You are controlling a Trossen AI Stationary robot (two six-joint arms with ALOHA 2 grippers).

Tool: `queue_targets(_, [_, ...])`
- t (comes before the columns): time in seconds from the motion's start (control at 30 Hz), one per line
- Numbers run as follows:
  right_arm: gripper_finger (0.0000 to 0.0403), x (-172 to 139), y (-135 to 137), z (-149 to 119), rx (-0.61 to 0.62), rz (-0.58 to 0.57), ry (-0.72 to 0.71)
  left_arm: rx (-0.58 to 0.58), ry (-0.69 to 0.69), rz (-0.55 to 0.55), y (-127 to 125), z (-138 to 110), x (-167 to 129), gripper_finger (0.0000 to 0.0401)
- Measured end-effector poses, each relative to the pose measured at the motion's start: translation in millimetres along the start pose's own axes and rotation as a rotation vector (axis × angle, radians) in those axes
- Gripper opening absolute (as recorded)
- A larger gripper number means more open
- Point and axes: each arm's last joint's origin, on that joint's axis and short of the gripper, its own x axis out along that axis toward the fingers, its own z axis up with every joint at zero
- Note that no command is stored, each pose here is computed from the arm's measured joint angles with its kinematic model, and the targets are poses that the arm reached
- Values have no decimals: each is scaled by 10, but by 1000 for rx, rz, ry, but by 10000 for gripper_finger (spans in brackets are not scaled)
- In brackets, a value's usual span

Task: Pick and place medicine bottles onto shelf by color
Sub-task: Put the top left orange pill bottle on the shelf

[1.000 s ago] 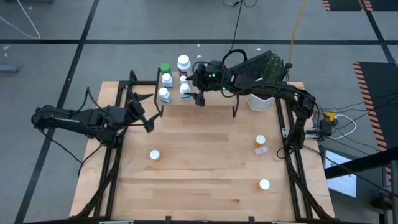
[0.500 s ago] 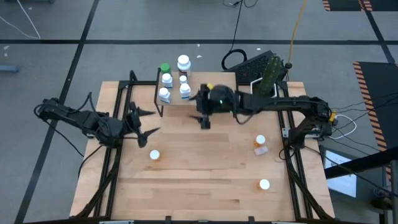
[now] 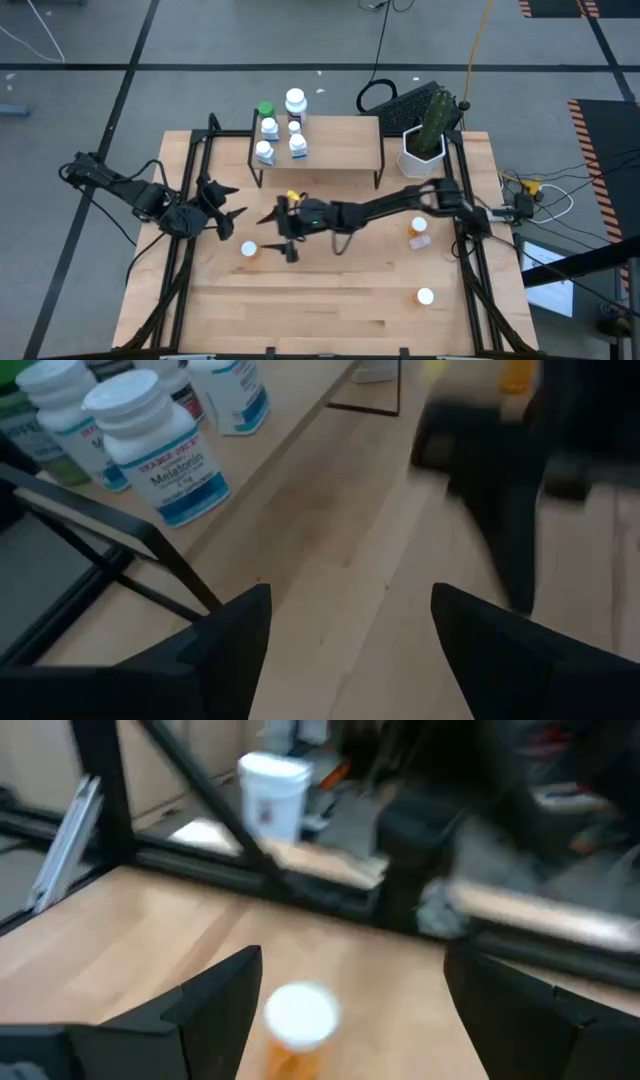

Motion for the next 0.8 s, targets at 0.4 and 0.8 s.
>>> queue_targets(0.4, [382,774,-67,-442,88,67,81,53,-11,20,9,3,-2,273])
queue_targets(0.8, [317,776,-76,-542,155,116,154,66,-11,22,10,3,-2,273])
